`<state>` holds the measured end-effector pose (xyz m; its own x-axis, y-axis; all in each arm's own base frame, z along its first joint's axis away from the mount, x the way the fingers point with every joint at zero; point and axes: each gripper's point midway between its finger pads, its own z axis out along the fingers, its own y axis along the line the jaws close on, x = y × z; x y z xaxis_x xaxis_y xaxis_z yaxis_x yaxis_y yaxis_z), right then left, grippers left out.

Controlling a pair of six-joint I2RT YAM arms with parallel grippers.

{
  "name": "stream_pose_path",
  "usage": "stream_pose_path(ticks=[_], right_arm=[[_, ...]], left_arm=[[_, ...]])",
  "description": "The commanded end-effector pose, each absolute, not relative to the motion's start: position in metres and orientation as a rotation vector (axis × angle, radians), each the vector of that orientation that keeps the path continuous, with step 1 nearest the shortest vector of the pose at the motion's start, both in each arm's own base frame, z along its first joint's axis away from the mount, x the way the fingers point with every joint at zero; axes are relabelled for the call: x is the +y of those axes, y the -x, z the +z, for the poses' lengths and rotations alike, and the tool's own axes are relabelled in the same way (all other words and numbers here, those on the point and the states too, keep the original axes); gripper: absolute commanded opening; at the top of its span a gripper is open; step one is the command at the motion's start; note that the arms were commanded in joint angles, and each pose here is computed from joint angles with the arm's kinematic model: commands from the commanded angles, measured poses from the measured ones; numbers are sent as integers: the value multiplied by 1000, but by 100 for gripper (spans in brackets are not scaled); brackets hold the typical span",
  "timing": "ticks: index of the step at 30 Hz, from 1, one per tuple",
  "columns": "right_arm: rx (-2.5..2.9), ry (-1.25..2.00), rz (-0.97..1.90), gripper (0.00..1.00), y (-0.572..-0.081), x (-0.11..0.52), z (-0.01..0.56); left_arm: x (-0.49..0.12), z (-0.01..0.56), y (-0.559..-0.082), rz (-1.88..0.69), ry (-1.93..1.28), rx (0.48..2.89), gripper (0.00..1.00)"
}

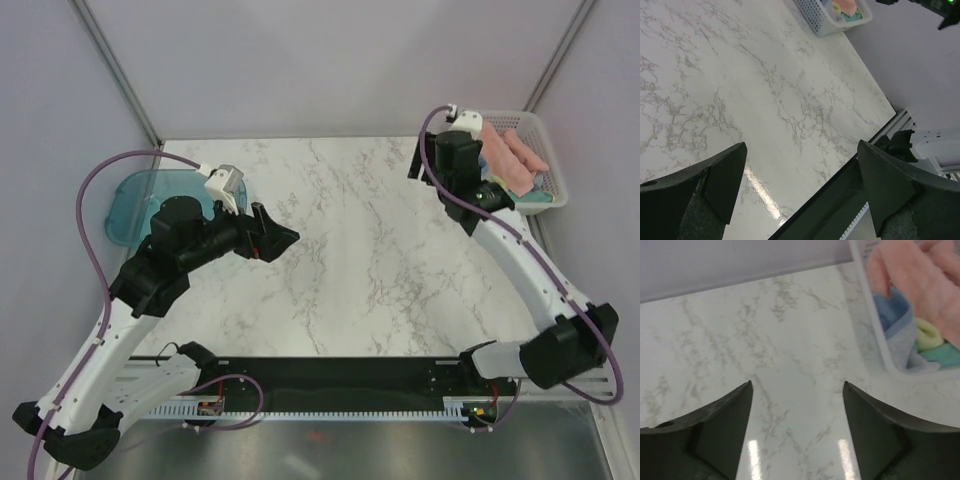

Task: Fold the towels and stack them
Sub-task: Grab crumpled towel

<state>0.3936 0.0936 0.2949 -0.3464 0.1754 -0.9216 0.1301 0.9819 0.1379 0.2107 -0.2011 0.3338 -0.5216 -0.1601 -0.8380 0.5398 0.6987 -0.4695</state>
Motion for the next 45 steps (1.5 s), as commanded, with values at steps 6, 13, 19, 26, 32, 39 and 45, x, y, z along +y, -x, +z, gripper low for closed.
stream_pose_path(ticks=[6,13,19,26,32,39,45], right_arm=[[1977,-470,-450,63,-453,-64,271],[1983,-703,-483,59,-466,-148,252],[2027,-768,-320,61,-486,-179,215],[2041,-757,-240,58,-505,-195,184],[2089,-773,-200,61,-513,-196,154],[2046,-868,-315,62,-492,-212,146],[1975,-940,-372,64,-478,-219,151]], left_arm=[[-195,352,-187,-970,-304,1842,100],[-193,346,-193,-947,-280,1858,100],[-192,334,-202,-915,-249,1881,100],[-195,323,-209,-899,-251,1894,100],[-194,311,-215,-871,-237,1913,100],[-196,306,-219,-865,-246,1924,100],[-198,301,-223,-854,-251,1936,100]])
